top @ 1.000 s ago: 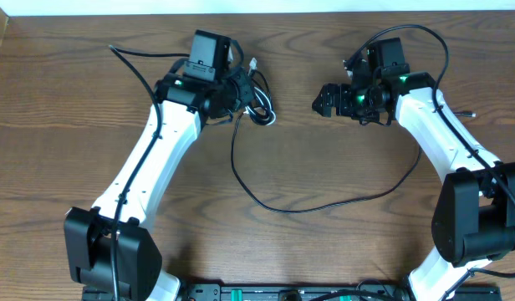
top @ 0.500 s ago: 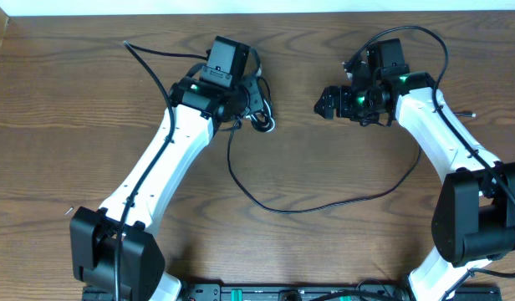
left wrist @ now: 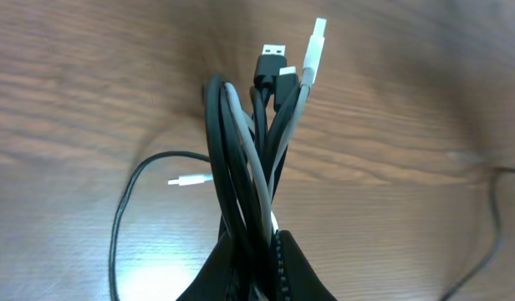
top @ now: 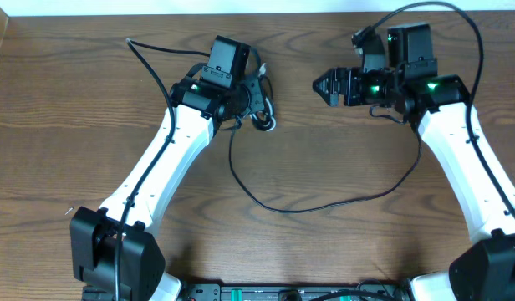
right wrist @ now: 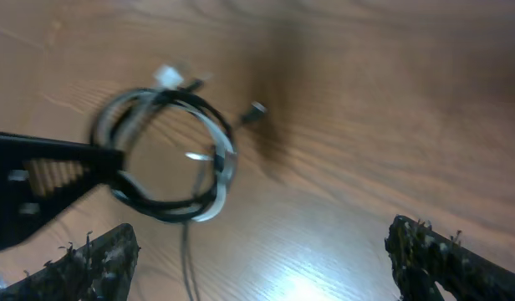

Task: Untangle cables

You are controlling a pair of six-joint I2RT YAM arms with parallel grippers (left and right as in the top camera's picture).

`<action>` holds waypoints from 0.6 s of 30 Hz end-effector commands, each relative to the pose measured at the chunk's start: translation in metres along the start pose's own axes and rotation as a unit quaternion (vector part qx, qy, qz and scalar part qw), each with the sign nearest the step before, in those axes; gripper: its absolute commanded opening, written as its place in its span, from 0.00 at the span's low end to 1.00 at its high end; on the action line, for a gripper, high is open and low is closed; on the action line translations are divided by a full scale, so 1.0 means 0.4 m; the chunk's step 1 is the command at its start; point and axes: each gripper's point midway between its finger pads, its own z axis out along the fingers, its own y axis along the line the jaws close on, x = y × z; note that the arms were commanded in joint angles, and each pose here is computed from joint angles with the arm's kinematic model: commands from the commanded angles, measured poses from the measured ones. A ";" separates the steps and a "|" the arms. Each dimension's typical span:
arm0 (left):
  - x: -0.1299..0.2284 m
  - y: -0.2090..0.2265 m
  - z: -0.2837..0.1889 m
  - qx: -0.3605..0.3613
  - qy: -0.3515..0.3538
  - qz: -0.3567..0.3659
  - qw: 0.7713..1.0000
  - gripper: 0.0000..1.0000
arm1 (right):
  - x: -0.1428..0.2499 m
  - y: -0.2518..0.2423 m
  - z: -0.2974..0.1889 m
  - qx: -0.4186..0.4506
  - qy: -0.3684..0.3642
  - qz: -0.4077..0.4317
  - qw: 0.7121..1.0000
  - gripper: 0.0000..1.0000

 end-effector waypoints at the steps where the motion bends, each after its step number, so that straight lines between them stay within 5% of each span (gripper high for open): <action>1: -0.006 -0.067 -0.019 0.066 0.007 0.014 0.998 0.07 | 0.009 0.028 0.023 -0.015 0.011 0.006 1.000 0.91; 18: 0.001 -0.150 -0.083 0.219 0.067 -0.028 0.973 0.08 | 0.016 -0.001 0.145 -0.001 0.019 -0.020 1.000 0.85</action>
